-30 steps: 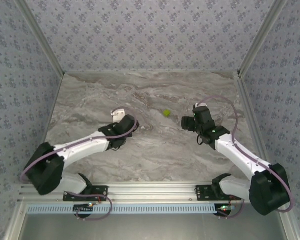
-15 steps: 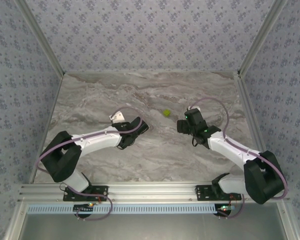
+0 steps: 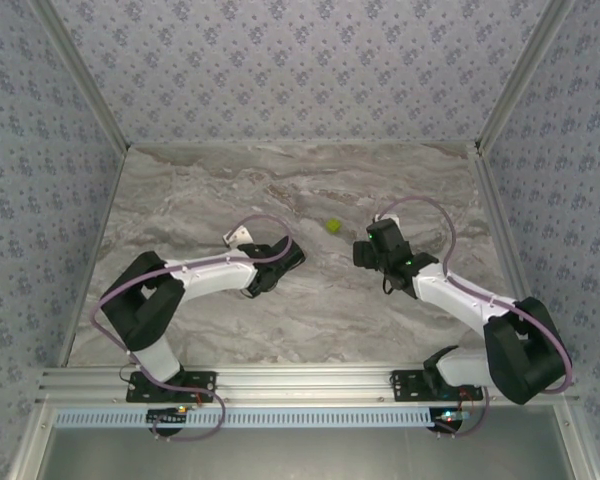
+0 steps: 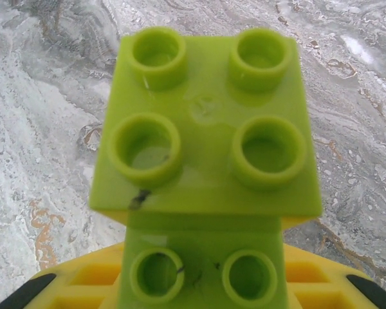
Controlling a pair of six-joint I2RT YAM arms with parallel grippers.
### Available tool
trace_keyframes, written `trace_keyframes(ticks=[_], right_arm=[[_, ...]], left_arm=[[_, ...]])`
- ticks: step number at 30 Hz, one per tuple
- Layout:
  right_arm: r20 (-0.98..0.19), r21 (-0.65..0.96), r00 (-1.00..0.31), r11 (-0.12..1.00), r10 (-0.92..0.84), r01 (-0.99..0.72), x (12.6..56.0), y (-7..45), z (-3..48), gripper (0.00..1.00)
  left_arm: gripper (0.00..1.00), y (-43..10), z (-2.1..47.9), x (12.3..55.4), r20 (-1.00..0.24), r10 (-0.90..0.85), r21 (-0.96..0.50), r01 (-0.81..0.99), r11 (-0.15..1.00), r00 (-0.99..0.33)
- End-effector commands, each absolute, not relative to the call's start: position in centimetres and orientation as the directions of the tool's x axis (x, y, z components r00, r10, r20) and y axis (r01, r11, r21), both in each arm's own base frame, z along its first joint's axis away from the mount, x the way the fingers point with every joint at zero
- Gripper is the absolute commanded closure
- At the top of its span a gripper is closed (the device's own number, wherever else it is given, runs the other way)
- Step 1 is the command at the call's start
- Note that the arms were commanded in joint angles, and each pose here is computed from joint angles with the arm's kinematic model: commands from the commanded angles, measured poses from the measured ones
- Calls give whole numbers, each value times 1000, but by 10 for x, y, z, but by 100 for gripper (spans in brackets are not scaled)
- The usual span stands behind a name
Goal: Assemble a carrot with lego
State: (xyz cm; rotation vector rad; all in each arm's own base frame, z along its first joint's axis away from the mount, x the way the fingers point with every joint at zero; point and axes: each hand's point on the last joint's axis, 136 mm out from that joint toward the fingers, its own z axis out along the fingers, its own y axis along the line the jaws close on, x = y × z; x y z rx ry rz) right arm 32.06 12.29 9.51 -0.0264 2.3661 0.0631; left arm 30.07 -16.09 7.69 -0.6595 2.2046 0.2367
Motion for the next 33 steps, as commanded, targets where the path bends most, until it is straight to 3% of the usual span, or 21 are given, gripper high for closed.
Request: trace_keyframes(ticks=[1,8,17,33], right_arm=[[-695,29,-719,999,10,-14,319,120,87,17],[-680,21,-734,1000,-1,-21,318,121,79,17],[-666,20,-746,999,-16,-39,318,125,73,18],[-637,14,-769,997,-52,-79,322,135,59,18]], left_arm=[[60,-166,72,300,-738,-388,-44,-535,844,-552],[45,-178,70,300,-707,-404,-80,-502,861,-581],[36,-202,71,296,-643,-398,-119,-428,896,-654],[30,-229,94,277,-597,-364,-203,-305,931,-715]])
